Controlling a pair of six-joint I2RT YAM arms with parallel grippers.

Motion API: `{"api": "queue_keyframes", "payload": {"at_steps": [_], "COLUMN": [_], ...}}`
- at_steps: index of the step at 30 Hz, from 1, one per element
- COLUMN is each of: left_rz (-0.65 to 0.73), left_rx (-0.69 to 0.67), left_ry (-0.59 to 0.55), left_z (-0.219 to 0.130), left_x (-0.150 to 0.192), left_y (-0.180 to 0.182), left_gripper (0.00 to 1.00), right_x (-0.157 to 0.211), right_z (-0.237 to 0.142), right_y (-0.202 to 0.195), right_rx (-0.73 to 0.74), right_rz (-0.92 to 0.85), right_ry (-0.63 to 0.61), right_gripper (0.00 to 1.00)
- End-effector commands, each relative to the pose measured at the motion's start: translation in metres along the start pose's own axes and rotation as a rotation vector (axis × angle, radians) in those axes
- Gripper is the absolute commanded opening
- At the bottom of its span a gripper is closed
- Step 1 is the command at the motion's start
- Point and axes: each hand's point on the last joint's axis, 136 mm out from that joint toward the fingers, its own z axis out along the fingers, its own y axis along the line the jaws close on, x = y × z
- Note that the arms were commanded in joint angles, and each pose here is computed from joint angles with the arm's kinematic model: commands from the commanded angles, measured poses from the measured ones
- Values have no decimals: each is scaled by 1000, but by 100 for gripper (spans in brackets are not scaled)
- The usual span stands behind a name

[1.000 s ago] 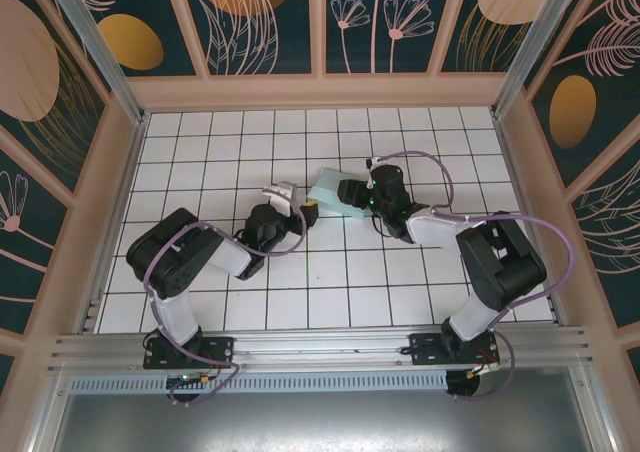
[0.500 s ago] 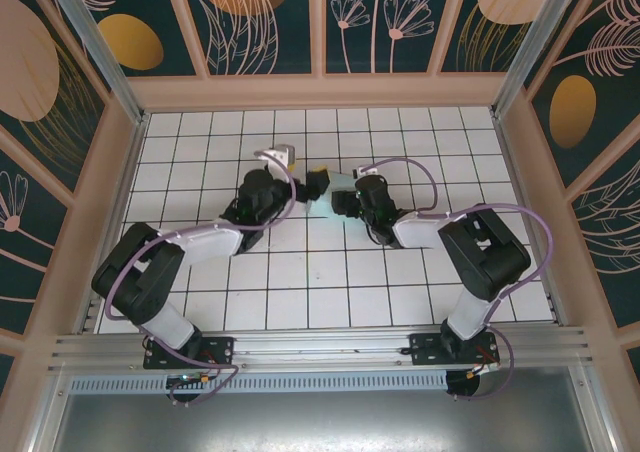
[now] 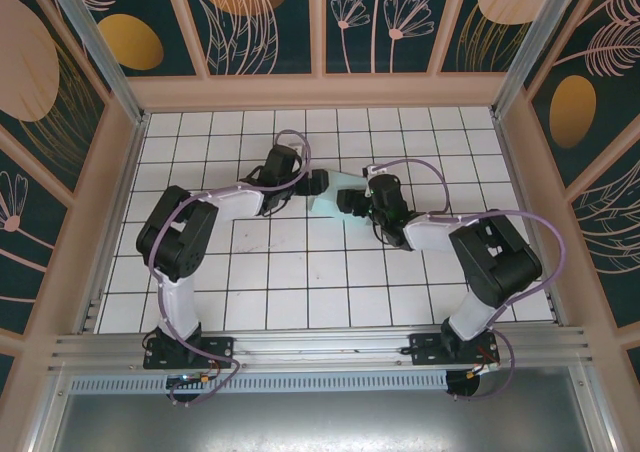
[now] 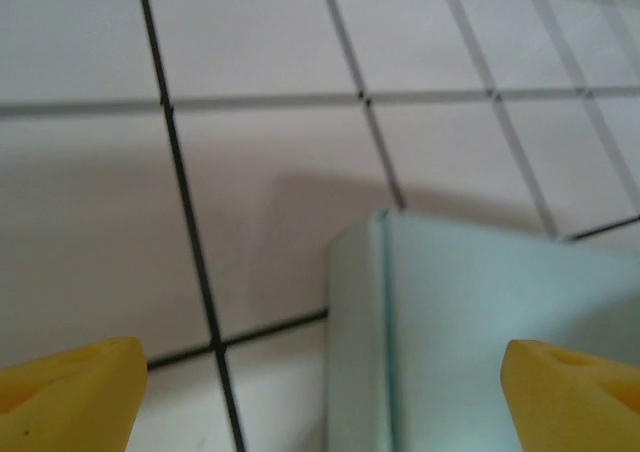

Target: Fold the paper box

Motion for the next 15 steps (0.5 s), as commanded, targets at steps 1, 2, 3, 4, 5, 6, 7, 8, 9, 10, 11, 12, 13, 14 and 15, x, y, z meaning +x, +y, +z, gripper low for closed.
{"api": "queue_keyframes", "payload": {"at_steps": [1, 2, 3, 4, 5, 6, 7, 8, 9, 10, 11, 12, 13, 14, 15], "left_rz": [-6, -15, -20, -21, -23, -26, -27, -27, -28, -30, -32, -34, -36, -40, -42], "left_rx": [20, 10, 2, 4, 5, 8, 17, 25, 27, 31, 33, 36, 42, 49, 58], "left_ry": [118, 116, 114, 115, 117, 119, 124, 130, 134, 138, 143, 143, 148, 150, 154], "left_z": [15, 16, 18, 18, 19, 20, 22, 23, 25, 26, 27, 28, 29, 29, 29], "left_x": [27, 29, 30, 32, 34, 35, 37, 39, 41, 43, 44, 45, 47, 47, 48], "left_y": [1, 4, 6, 7, 8, 8, 7, 6, 7, 7, 7, 7, 7, 7, 6], "left_gripper": [75, 73, 70, 68, 63, 62, 61, 60, 58, 53, 50, 48, 43, 42, 40], "right_x": [-32, -36, -43, -47, -50, -51, -50, -48, -44, -38, -33, -29, -24, -20, -17], "right_z": [-26, -32, -36, -42, -48, -51, -54, -56, -56, -56, -56, -56, -56, -56, -55], "right_y": [21, 20, 6, 3, -2, -7, -14, -21, -28, -35, -40, -42, -44, -44, -44], "right_rx": [-102, -99, -72, -72, -73, -70, -63, -54, -46, -43, -49, -58, -70, -78, -82], "right_rz": [25, 30, 54, 76, 108, 140, 185, 242, 295, 356, 411, 449, 481, 499, 505], "right_ry": [-112, -132, -160, -181, -199, -207, -207, -200, -185, -163, -144, -132, -121, -111, -103], "right_gripper": [80, 80, 80, 79, 79, 79, 78, 77, 77, 76, 76, 76, 76, 75, 75]}}
